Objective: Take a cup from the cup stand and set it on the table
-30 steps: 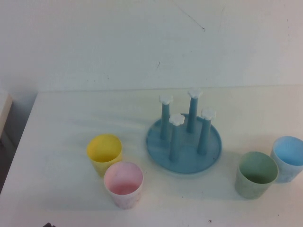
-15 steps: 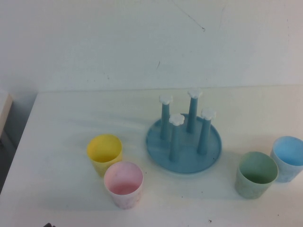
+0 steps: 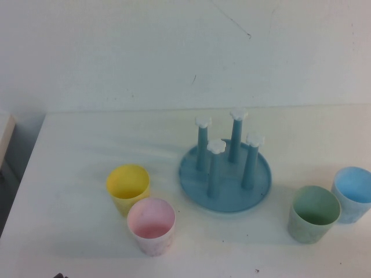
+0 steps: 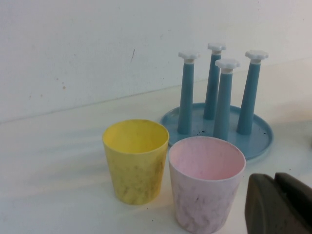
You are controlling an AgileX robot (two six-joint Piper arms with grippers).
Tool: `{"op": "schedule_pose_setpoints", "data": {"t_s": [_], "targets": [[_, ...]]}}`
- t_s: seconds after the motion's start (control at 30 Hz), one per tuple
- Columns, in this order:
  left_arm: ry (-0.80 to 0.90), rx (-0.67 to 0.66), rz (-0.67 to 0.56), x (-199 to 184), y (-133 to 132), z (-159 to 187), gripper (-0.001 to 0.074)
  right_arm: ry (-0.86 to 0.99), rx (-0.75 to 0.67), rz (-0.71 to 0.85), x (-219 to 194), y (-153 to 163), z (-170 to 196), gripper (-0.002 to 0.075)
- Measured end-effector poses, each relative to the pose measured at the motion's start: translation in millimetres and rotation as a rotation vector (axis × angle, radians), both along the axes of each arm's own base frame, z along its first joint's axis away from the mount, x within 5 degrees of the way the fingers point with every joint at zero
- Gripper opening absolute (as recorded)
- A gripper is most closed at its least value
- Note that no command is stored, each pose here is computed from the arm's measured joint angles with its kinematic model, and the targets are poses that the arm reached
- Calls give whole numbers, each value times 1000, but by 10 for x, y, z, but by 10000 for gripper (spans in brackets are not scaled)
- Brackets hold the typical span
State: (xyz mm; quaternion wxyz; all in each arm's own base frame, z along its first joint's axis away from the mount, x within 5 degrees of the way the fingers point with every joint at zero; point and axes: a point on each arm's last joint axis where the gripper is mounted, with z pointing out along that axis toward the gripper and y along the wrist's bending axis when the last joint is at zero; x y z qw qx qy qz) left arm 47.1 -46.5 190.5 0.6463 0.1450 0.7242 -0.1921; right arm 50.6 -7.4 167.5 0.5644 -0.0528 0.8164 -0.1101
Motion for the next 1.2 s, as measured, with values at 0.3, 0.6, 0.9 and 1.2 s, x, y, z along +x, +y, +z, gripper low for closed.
{"op": "schedule_pose_setpoints", "data": {"t_s": [0.3, 0.6, 0.9, 1.2], "targets": [[0, 0, 0, 0, 0, 0, -2, 0, 0, 0, 0, 0, 0, -1], [0, 0, 0, 0, 0, 0, -2, 0, -1, 0, 0, 0, 0, -1], [-4, 14, 19, 8, 16, -3, -2, 0, -1, 0, 0, 0, 0, -1], [149, -199, 155, 42, 107, -49, -2, 0, -1, 0, 0, 0, 0, -1]]}}
